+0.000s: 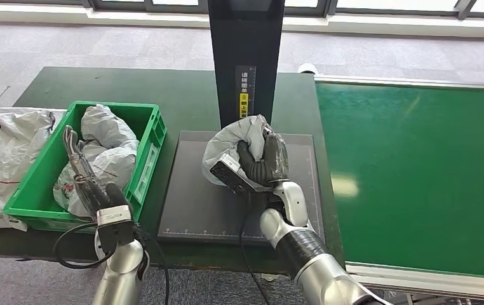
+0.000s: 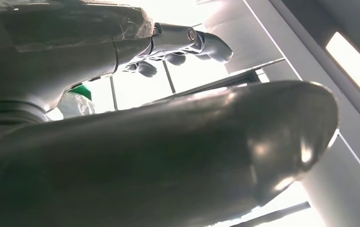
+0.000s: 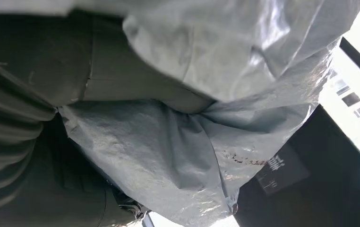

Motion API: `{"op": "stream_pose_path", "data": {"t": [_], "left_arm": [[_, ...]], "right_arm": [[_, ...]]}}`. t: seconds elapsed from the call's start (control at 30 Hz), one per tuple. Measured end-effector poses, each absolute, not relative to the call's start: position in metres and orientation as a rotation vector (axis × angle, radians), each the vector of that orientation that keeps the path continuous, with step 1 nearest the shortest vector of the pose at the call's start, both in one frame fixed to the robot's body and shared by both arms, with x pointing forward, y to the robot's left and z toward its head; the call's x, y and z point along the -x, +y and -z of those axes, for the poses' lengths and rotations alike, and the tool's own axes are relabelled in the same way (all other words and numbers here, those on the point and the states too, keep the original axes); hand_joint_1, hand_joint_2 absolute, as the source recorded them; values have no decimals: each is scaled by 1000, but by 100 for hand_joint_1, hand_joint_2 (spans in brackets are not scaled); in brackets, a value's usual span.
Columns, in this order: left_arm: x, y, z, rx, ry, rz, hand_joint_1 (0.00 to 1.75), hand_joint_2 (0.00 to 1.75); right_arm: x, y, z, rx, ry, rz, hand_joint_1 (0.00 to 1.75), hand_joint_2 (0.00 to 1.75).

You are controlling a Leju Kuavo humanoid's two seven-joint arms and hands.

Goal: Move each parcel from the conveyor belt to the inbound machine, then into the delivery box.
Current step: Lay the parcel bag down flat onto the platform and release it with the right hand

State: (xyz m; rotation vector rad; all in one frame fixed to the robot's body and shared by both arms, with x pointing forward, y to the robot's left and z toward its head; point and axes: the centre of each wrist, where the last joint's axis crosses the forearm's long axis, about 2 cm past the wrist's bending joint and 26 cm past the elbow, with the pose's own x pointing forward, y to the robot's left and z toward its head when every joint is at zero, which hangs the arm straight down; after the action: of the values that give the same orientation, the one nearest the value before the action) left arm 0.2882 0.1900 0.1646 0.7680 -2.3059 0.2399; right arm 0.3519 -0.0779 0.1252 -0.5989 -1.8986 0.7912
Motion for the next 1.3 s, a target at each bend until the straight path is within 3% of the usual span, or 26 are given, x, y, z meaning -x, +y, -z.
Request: {"op": "stream_pose_path", "data": {"t": [0.83,0.87,0.97,1.0,1.03,1.3], "left_arm": [[-292,170,-155,-689,-2291,-173,0,0],[-292,170,-155,-688,-2290,-172,0,0],[-292,170,-155,-688,-2289,-171,0,0],[-292,170,-155,-687,-2289,-171,0,0],[-292,170,-154,-685,-2288,-172,0,0],[-288,170,-144,-353,-2179,-305,0,0]], "right_arm": [[-348,-36,-155,540,-2015,-893,175,175],[-348,-36,-155,541,-2014,-893,165,175],[-348,-35,-155,540,-2015,-893,41,175],[-348,-35,-155,534,-2014,-893,6,175],[-348,-35,-155,518,-2010,-894,0,175],[-309,-42,-117,126,-1948,-954,0,175]]}}
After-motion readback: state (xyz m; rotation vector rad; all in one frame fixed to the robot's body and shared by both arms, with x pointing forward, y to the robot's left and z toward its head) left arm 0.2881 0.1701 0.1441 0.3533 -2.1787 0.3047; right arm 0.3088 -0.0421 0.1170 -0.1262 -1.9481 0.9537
